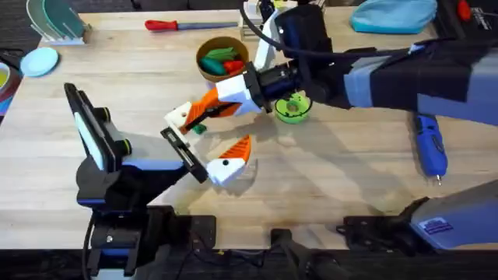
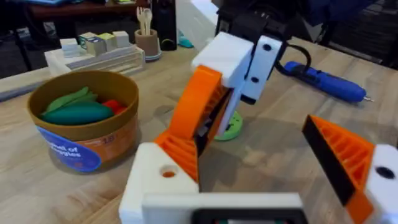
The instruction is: Pick up the gripper from the table and insert it into the empty holder that is missing its gripper. Then pick up a screw, insert it into the mounting hole, and use the screwdriver to tighten it. Finally, clean up the table by picking up the vegetable and placing it into the bucket.
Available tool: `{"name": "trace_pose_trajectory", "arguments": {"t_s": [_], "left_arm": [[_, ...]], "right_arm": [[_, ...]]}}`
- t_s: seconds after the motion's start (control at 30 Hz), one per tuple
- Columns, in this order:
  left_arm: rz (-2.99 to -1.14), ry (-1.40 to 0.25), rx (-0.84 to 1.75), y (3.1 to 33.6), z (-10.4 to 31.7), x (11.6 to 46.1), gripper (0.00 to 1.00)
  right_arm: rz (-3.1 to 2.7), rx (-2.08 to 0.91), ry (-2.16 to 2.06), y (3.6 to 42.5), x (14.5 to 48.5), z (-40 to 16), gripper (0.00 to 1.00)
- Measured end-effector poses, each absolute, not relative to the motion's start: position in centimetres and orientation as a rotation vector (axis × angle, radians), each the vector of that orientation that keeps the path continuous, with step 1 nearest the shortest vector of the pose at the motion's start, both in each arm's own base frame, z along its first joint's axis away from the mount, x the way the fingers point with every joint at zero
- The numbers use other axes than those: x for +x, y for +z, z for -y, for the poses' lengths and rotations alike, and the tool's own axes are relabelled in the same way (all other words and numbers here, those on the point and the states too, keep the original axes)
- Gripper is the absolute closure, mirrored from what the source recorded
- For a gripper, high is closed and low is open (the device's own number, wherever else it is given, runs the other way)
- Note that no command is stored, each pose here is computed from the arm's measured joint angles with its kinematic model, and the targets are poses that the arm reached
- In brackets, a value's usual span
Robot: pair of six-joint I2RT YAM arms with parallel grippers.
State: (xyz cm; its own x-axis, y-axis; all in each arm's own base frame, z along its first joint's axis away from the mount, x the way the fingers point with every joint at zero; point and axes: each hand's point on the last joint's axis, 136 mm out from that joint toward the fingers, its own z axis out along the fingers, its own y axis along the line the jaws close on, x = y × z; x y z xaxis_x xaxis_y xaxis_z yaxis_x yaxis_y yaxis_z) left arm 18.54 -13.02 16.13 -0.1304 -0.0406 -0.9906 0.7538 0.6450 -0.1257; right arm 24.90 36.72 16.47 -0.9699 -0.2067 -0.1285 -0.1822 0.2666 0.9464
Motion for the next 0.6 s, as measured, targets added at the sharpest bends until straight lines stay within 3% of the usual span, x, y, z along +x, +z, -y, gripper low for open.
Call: {"name": "trace_pose_trajectory", "arguments": {"t_s": [0.13,0.17,0.3,0.6], "left_arm": [[-1.566,-0.753,0.604,16.1,12.9,18.6,0.008],[-1.566,-0.753,0.604,16.1,12.9,18.7,0.008],[-1.562,-0.746,0.607,16.2,12.9,18.7,0.008],[-1.551,-0.776,0.644,16.2,13.4,18.1,0.008]], "right_arm": [[2.489,0.375,-1.852,16.5,25.0,-36.8,0.992],[2.491,0.367,-1.85,16.5,25.0,-36.8,0.954],[2.508,0.354,-1.835,16.1,25.0,-36.9,0.568],[2.499,0.36,-1.816,15.4,24.8,-37.1,0.308]]}}
